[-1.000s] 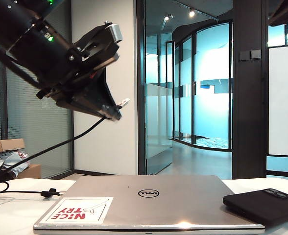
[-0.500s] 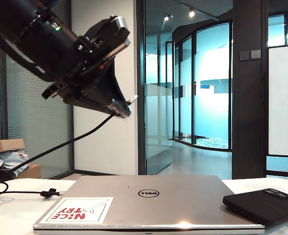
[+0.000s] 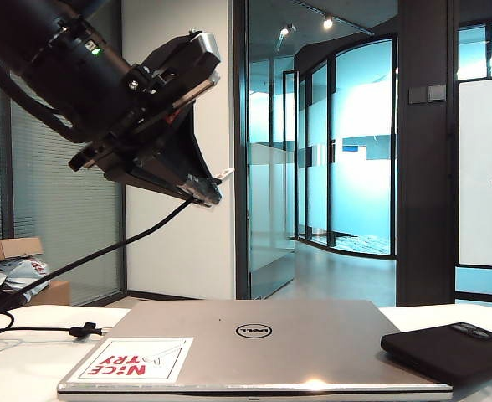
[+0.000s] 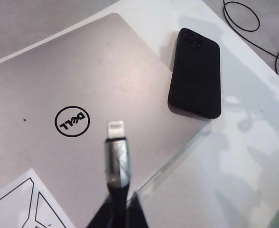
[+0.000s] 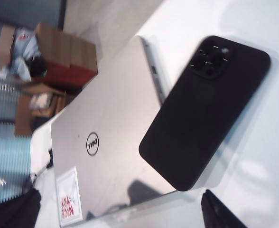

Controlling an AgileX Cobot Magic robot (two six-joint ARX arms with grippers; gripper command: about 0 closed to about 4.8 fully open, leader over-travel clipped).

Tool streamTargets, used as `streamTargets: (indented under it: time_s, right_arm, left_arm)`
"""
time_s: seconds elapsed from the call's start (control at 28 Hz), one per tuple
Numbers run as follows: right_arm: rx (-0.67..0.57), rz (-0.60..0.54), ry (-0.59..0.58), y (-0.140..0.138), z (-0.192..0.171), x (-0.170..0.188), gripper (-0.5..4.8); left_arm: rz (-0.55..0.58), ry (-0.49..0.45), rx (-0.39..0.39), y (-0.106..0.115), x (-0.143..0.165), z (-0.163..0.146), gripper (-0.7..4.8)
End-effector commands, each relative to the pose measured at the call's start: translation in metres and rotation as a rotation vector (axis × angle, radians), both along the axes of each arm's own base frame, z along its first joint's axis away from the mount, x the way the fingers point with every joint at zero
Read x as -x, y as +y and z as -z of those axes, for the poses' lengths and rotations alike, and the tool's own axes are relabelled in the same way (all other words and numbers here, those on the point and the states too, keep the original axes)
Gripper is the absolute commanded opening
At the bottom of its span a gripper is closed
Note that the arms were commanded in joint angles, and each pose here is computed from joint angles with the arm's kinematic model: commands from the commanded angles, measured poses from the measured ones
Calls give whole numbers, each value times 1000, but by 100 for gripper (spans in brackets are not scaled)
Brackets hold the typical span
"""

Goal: Pick up the charging cable and the phone, plug the charging cable into the charging port on the phone, and finally place them back on the table.

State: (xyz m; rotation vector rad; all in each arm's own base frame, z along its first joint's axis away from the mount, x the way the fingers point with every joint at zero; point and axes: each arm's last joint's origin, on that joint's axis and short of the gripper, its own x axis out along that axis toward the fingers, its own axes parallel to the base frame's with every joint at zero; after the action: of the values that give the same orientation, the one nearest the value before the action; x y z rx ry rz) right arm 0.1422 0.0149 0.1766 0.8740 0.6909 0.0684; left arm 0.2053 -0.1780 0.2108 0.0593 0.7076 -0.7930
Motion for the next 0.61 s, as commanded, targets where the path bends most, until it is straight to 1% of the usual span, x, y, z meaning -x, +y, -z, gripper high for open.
streamTargets:
  time_s: [0.04,0.14,0.46,0.61]
  right_arm:
    - [-67,52,36,0,4,-5,446]
    - [-77,61,79,0,10,-10,444]
    - [-79,57,121,2,29,-33,440]
    - [-109,39,165,1,44,-44,440]
  left_arm:
    - [5,-12,9,0,0,-3,-7]
    - [6,-12,9,0,0,-3,-7]
    - [5,-40,32,-2,-2,-6,-7]
    - [5,-40,32,-1,-2,-5,-7]
